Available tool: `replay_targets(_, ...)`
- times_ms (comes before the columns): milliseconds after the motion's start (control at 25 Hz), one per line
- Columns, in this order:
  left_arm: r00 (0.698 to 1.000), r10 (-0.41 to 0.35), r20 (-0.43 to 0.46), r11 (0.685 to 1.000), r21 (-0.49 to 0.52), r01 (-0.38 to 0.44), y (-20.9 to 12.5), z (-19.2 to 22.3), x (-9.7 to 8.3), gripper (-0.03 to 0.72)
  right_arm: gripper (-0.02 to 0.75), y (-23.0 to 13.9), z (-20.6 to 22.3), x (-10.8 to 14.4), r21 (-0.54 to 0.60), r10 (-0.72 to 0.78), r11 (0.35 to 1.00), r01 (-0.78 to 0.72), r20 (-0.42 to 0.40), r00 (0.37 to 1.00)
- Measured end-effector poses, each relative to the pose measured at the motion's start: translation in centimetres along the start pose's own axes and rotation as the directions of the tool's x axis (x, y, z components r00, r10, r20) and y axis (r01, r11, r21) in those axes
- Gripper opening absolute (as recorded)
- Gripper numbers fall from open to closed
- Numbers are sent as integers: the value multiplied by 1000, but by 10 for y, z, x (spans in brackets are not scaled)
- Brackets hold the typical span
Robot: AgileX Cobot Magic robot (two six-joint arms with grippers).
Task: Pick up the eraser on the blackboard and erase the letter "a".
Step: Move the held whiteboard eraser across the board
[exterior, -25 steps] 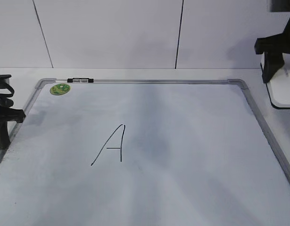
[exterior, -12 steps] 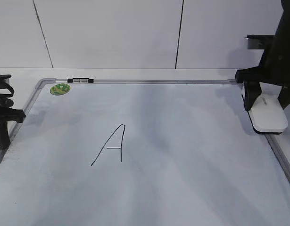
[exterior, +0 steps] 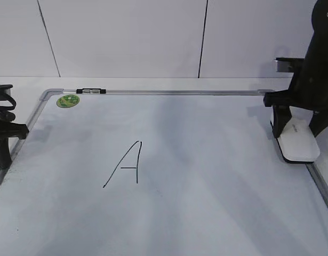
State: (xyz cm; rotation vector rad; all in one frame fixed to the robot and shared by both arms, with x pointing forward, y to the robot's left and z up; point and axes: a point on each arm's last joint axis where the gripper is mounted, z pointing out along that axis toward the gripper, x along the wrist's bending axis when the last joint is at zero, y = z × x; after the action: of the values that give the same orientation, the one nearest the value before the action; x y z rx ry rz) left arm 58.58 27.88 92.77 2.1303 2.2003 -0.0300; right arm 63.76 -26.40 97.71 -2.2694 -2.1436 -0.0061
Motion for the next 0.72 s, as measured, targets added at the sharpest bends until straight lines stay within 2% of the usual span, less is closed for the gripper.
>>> replay_targets(720, 1000, 0, 0, 1000, 0, 0, 0, 0, 0, 45, 566, 1, 3, 1, 2, -6, 1000, 6, -5, 1000)
